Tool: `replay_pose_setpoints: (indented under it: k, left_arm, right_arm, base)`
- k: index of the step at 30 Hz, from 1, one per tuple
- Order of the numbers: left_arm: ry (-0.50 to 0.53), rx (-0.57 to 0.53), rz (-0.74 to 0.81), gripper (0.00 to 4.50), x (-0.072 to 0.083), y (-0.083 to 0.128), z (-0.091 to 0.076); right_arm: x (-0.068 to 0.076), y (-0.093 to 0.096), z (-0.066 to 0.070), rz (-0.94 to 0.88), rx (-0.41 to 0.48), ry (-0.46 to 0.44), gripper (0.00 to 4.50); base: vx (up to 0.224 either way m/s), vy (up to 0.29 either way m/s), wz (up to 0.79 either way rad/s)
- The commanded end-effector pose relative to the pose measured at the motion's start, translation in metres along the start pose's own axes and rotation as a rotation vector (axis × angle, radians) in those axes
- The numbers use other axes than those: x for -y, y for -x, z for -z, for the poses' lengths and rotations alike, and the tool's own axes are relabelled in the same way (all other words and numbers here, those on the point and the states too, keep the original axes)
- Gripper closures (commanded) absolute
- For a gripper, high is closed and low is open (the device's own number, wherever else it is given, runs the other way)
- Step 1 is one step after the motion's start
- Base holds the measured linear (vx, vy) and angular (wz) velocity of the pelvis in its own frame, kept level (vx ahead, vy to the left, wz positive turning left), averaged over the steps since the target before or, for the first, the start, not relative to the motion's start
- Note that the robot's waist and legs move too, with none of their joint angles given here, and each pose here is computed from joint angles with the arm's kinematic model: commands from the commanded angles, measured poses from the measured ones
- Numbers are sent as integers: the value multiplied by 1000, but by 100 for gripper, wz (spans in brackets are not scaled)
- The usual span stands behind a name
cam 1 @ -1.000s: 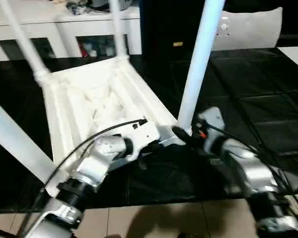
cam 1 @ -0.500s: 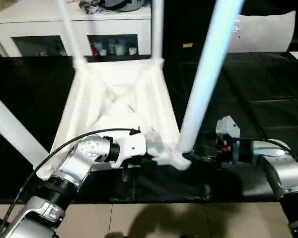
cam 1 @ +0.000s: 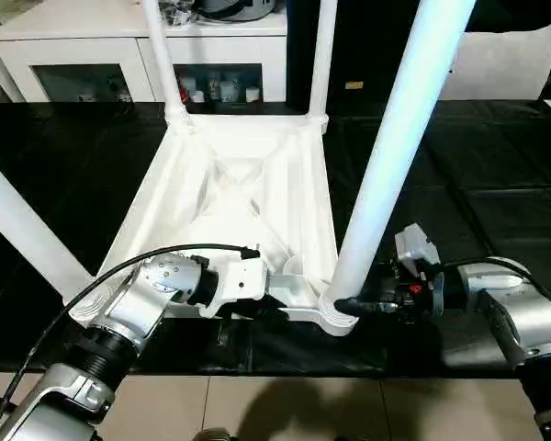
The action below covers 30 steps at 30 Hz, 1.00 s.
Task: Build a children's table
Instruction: Rotate leg to tighten
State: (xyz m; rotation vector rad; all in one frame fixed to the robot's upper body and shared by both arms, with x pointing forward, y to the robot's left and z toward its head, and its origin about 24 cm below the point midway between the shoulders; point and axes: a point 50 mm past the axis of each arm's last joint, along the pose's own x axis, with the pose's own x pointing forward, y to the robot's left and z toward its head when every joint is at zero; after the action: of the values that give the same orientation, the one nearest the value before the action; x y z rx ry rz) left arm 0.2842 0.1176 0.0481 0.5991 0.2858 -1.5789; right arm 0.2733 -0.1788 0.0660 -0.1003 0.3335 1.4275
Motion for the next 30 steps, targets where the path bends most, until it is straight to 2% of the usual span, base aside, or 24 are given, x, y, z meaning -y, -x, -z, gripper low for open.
replay_pose_setpoints:
  k: [1, 7, 9, 15, 16, 17, 18, 19, 20, 21, 25, 27, 29, 30]
  left_arm:
    - [-71, 11, 54, 450, -1, -4, -11]
    - [-46, 11, 27, 450, -1, -4, -9]
    - [15, 23, -46, 450, -4, -8, -11]
    - [58, 59, -76, 450, -5, -13, -17]
    - [123, 88, -137, 450, -7, -23, -26]
    - [151, 95, -175, 450, -9, -29, -30]
    - [151, 95, -175, 450, -9, -29, -30]
    - [191, 96, -250, 450, -15, -39, -35]
    - [212, 91, -295, 450, -18, -44, -37]
    - [212, 91, -295, 450, -18, -44, -37]
    - [265, 64, -418, 450, -30, -58, -45]
    - [270, 67, -439, 450, -32, -60, -48]
    - [270, 66, -463, 450, -34, -61, -51]
    - [264, 59, -464, 450, -34, -61, -51]
  right_arm:
    - [-1, -1, -6, -36, 4, 10, 224]
    - [-6, -4, -5, -55, 38, -35, 251]
    - [-7, -11, -5, -1, 88, -75, 252]
    - [-6, -16, -3, 57, 96, -98, 253]
    - [5, -33, 2, 249, 77, -126, 253]
    - [11, -42, 5, 343, 66, -149, 253]
    - [11, -42, 5, 343, 66, -149, 253]
    - [20, -58, 8, 486, 43, -200, 253]
    - [23, -66, 9, 549, 35, -229, 254]
    - [23, -66, 9, 549, 35, -229, 254]
    - [36, -87, 5, 751, 38, -248, 254]
    - [38, -90, 3, 790, 45, -236, 254]
    - [41, -93, 0, 821, 76, -229, 199]
    - [41, -93, -2, 822, 94, -228, 199]
  base:
    - [0, 0, 0]
    - [0, 0, 0]
    - [0, 0, 0]
    - [0, 0, 0]
    - [0, 0, 0]
    - [0, 0, 0]
    - [0, 0, 0]
    - [0, 0, 0]
    - [0, 0, 0]
    - [0, 0, 0]
    - [0, 0, 0]
    - [0, 0, 0]
    - [0, 0, 0]
    - [0, 0, 0]
